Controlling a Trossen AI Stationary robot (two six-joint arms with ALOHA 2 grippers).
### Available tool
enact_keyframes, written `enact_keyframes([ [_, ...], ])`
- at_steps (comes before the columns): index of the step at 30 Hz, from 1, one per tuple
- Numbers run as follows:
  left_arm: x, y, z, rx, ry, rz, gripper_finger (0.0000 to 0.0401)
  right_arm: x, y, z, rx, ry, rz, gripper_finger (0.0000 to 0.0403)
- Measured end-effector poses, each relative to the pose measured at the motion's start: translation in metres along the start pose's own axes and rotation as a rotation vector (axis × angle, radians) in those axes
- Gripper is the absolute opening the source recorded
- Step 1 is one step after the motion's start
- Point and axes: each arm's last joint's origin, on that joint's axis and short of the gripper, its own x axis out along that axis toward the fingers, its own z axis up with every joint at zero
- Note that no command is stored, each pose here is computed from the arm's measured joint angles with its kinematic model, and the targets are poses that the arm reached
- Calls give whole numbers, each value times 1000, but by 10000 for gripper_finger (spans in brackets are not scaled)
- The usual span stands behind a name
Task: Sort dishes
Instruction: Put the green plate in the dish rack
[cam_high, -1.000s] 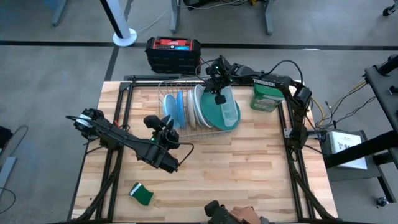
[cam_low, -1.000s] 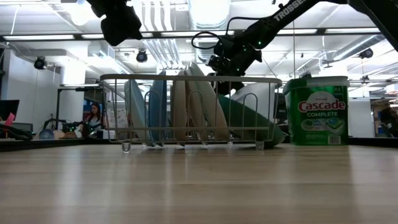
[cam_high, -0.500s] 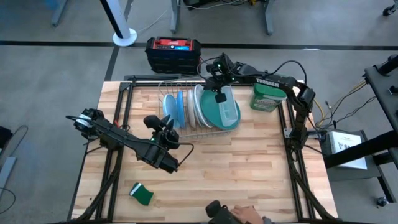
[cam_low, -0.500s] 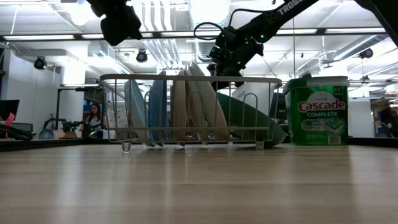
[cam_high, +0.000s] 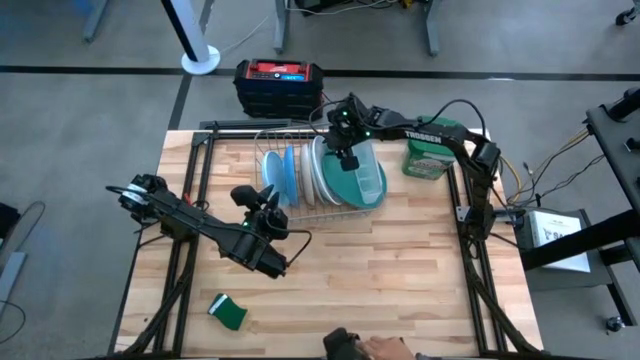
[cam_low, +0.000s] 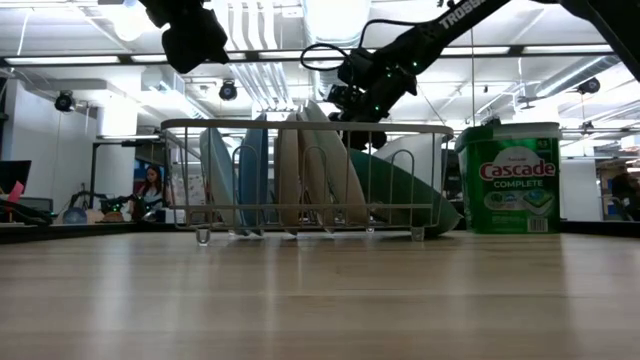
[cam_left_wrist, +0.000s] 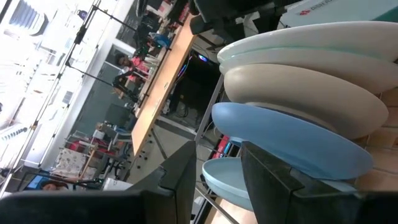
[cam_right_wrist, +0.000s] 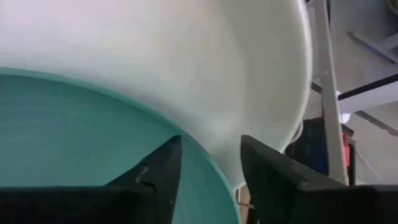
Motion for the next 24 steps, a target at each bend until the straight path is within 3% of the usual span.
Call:
enact_keyframes([
  [8,0,0,0,2,0,0,116,2,7,6,-33,13,19,185],
  [24,0,0,0,0,0,0,116,7,19,14,-122,17,69,130],
])
